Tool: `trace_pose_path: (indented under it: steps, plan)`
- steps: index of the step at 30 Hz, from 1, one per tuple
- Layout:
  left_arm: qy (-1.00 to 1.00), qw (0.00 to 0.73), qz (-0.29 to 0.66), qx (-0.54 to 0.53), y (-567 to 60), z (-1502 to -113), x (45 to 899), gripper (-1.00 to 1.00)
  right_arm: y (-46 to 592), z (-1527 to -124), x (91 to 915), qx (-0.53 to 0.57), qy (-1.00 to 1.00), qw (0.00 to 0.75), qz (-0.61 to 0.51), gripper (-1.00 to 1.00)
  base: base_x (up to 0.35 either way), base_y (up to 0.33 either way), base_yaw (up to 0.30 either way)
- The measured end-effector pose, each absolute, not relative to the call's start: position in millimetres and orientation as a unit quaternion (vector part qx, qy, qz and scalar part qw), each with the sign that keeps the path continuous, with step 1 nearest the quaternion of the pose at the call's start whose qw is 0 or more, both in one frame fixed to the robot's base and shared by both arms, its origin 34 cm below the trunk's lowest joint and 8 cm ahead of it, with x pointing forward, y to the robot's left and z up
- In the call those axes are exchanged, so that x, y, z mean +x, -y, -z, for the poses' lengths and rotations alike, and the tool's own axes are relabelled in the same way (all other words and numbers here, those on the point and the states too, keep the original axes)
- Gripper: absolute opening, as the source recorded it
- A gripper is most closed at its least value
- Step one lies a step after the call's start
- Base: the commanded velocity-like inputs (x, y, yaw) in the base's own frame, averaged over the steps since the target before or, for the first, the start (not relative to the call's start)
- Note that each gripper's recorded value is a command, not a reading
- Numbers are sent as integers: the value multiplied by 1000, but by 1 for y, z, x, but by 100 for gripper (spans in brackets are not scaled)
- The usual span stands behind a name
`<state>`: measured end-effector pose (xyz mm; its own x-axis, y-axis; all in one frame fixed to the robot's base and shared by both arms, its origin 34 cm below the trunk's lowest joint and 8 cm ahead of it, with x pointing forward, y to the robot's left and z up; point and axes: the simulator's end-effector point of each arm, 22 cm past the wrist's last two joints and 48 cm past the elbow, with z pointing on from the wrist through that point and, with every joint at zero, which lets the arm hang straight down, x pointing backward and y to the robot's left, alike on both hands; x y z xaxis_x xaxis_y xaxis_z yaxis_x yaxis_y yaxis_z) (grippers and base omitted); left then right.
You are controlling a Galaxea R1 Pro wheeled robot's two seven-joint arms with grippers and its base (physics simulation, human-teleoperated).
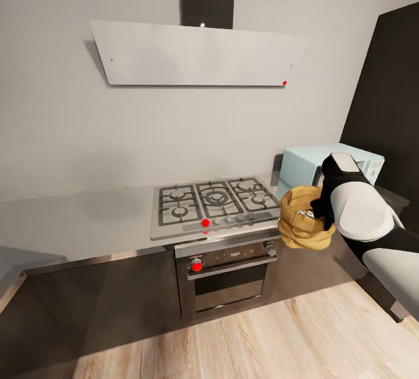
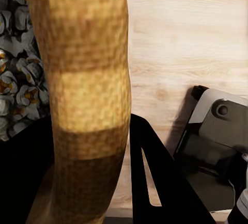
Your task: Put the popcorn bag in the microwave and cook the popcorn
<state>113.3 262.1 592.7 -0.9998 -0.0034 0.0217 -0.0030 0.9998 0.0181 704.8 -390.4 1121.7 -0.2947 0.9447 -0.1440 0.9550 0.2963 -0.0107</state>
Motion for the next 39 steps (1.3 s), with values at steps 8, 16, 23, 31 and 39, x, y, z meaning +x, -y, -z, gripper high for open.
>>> trace_pose_path:
  steps: [8,16,23,31,39]
  plan:
    - [1000,12,8,1,-261,-593,113,100,390,-1121,705,591,-803,55,47,-100,-200,-61,-1]
    - [1000,12,8,1,-261,-593,113,100,390,-1121,705,592,-803,55,47,-100,-90,-1,-126]
    - [1000,12,9,1,-262,-593,113,100,390,-1121,704,591,-803,54,48,-100,-11,0,-238]
    - [1000,12,8,1,-261,-593,113,100,390,-1120,705,591,-803,54,48,-100,-182,-163,-233]
    - [1000,12,8,1,-261,-593,113,100,390,-1120,705,591,-803,54,48,-100,-153,-252,-206]
